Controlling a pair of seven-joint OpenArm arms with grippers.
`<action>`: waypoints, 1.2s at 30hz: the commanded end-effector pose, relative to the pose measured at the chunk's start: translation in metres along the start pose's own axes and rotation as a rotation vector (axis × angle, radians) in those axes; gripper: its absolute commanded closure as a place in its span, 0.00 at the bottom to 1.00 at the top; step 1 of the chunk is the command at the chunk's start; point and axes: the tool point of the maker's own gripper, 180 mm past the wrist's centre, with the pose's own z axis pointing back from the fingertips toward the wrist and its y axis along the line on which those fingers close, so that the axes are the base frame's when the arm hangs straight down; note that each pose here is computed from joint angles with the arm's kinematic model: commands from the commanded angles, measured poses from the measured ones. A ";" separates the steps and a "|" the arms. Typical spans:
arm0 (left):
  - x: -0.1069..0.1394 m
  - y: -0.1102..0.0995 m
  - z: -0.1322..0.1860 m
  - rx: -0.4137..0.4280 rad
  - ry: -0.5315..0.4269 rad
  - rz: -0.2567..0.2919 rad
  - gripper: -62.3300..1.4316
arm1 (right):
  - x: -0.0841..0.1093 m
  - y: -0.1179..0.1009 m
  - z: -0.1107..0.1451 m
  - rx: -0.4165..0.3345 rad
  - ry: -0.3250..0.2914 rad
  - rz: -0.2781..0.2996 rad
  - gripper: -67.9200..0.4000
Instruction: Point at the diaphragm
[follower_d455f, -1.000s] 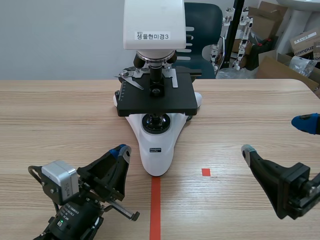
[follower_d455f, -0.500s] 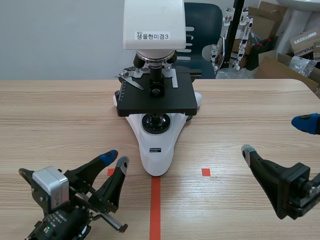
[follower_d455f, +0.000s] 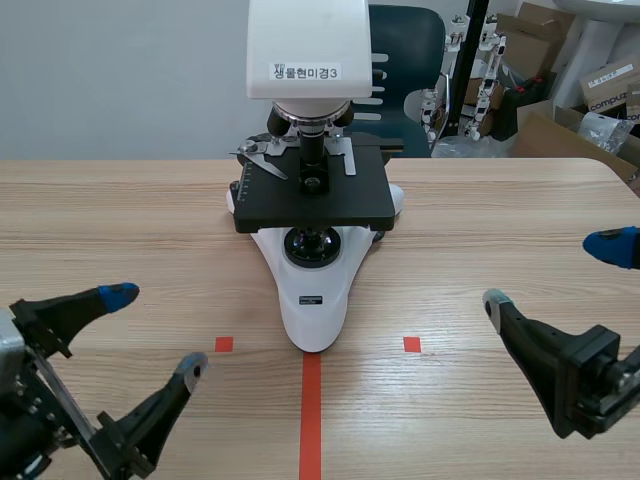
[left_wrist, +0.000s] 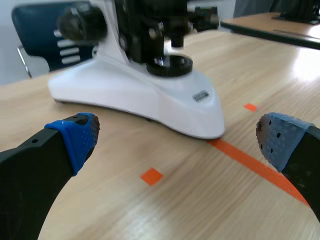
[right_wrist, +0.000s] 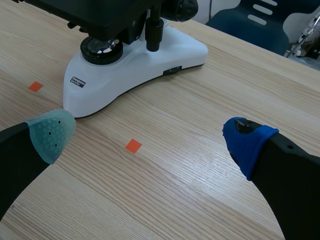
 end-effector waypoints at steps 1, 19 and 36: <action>0.020 0.006 0.002 -0.009 -0.043 -0.008 0.00 | 0.010 -0.002 -0.002 0.000 -0.034 0.013 0.00; 0.090 -0.035 -0.013 -0.209 -0.002 -0.031 0.00 | 0.010 -0.002 -0.002 0.000 -0.035 0.013 0.00; 0.115 -0.054 -0.045 -0.119 -0.022 -0.166 0.00 | 0.010 -0.002 -0.002 0.000 -0.035 0.013 0.00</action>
